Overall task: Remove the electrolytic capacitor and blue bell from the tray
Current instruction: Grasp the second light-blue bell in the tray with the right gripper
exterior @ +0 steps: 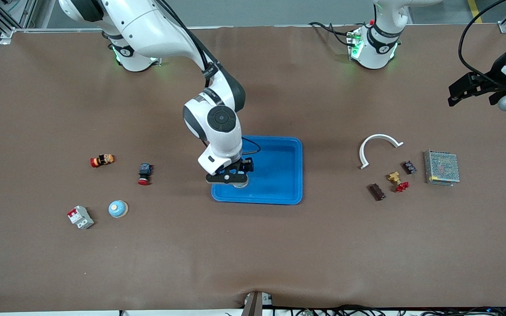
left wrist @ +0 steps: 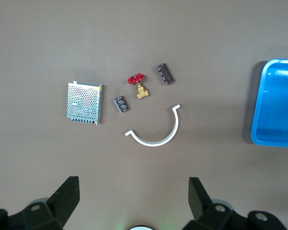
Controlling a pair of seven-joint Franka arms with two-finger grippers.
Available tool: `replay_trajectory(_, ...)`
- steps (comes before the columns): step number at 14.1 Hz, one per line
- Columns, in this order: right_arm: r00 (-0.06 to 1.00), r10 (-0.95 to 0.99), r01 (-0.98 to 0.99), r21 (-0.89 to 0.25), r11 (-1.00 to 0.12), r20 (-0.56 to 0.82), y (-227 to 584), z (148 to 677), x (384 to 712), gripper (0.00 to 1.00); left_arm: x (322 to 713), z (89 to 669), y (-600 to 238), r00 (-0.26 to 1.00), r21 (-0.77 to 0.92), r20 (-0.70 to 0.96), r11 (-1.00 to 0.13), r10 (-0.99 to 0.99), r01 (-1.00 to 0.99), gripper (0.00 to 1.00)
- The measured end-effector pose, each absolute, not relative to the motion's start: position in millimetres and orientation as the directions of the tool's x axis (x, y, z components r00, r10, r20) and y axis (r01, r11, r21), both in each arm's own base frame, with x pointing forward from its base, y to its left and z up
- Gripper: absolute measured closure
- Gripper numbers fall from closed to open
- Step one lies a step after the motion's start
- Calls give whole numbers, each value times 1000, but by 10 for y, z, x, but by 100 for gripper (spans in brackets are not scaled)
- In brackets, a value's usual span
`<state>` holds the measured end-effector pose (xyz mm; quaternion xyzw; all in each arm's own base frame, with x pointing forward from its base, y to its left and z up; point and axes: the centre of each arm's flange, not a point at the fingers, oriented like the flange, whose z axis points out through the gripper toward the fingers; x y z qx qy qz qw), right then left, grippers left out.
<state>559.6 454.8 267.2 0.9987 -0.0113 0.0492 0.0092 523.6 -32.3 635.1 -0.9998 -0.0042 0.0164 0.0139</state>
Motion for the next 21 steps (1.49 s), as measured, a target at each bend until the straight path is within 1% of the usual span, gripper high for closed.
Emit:
replay_trajectory(5,995,-11,-13,14,-1000,100,4653,2544,5520,0,5242,6332,-323,999,-28,-36,-1000,9,8,0)
replay_trajectory(12,994,-5,-6,3,-1000,106,4664,1986,5518,0,5257,6310,-323,999,-28,-39,-1000,9,8,0)
replay_trajectory(21,994,-3,-3,-3,-1000,110,4673,1804,5522,0,5300,6240,-317,999,-28,-51,-1000,10,9,0)
